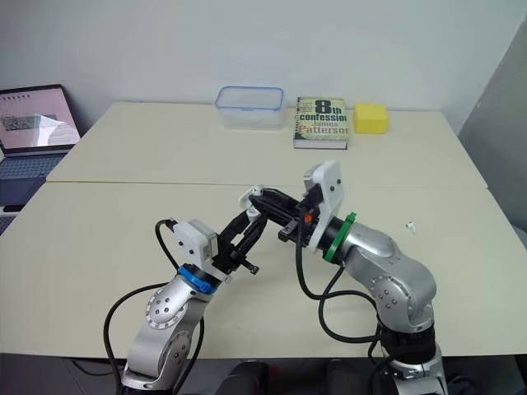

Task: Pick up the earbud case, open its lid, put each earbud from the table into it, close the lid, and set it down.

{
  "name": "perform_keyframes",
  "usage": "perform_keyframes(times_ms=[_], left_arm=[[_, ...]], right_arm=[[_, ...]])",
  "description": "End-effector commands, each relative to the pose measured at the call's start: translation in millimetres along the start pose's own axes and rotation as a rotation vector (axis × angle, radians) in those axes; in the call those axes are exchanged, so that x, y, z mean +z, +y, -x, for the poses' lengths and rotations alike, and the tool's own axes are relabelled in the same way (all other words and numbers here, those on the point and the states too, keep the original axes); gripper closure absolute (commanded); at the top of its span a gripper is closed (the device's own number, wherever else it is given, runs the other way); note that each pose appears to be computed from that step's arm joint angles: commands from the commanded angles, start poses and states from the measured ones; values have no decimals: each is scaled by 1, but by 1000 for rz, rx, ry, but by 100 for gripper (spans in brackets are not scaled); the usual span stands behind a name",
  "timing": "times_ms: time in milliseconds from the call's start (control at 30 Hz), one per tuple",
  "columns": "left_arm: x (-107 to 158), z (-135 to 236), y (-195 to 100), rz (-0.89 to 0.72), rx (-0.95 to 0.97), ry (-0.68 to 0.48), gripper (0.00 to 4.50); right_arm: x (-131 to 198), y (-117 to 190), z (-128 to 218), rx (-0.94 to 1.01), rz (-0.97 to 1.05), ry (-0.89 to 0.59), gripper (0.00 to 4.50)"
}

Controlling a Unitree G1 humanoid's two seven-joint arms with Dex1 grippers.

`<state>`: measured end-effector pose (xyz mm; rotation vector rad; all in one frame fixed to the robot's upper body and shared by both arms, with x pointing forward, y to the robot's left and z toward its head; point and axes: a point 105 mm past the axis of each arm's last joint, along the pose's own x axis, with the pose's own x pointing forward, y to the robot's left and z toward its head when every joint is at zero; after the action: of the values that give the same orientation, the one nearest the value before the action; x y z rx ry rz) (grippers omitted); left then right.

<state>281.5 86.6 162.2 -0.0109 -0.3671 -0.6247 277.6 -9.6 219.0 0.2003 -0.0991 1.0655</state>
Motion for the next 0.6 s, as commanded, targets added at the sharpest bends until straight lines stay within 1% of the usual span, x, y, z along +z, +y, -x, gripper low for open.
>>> perform_keyframes(times_ms=[33,233,600], left_arm=[[10,-3,-3,-23,-11,-49,375],[10,-3,-4,-23,-10,-53,375],[10,-2,-4,-28,-1,-55,375]], right_arm=[[4,5,-4,8,23,-33,411],[-3,4,-8,-9,29,-23,411],[-10,-1,-5,-46,45,-14,411]])
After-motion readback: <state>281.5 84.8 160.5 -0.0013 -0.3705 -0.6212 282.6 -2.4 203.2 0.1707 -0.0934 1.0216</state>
